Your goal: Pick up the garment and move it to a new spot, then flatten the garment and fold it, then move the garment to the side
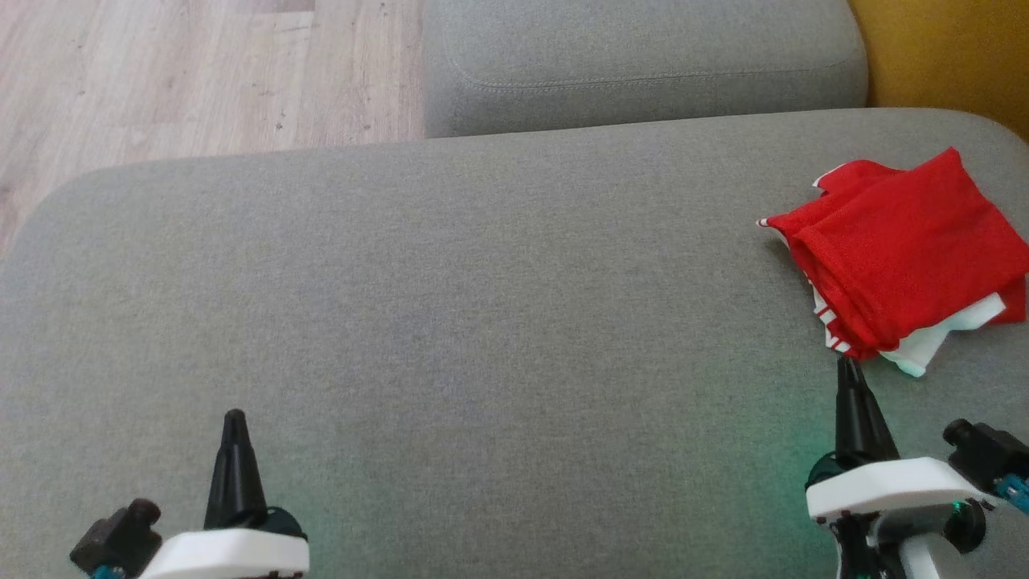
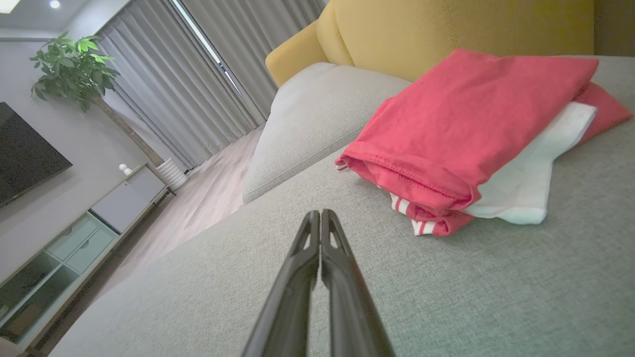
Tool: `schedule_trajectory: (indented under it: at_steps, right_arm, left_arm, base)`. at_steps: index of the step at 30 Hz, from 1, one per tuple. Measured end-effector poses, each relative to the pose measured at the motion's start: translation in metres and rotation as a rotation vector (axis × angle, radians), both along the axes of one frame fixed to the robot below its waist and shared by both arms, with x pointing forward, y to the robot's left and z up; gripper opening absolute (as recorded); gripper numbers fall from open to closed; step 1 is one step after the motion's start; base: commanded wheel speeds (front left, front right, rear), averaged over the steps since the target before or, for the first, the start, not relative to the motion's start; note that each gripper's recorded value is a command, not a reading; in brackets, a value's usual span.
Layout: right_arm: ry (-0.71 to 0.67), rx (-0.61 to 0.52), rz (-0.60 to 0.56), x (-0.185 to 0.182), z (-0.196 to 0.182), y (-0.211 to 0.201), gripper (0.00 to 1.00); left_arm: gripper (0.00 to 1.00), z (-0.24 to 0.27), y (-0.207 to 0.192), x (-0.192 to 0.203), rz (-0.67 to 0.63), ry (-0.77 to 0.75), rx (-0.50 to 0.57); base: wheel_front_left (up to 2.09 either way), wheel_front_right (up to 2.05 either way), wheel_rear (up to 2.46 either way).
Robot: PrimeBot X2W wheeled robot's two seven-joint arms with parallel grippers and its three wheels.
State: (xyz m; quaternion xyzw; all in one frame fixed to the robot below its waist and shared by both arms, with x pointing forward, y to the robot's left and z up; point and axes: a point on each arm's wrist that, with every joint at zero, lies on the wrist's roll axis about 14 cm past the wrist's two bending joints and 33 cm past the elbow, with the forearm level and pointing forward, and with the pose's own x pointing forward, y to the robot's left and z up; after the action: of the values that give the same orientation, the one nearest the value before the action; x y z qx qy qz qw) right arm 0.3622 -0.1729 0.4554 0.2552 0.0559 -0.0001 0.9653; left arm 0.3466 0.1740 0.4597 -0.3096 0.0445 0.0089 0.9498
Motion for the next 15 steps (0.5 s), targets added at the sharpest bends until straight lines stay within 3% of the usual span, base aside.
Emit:
schedule_trajectory:
  at_steps: [15]
  right_arm:
    - [0.027, 0.160, -0.044, 0.0001, -0.0019, -0.0068, 0.00]
  left_arm:
    - [0.00, 0.0008, 0.0020, 0.0051, 0.019, 0.018, -0.140]
  base:
    - [0.00, 0.00, 0.00]
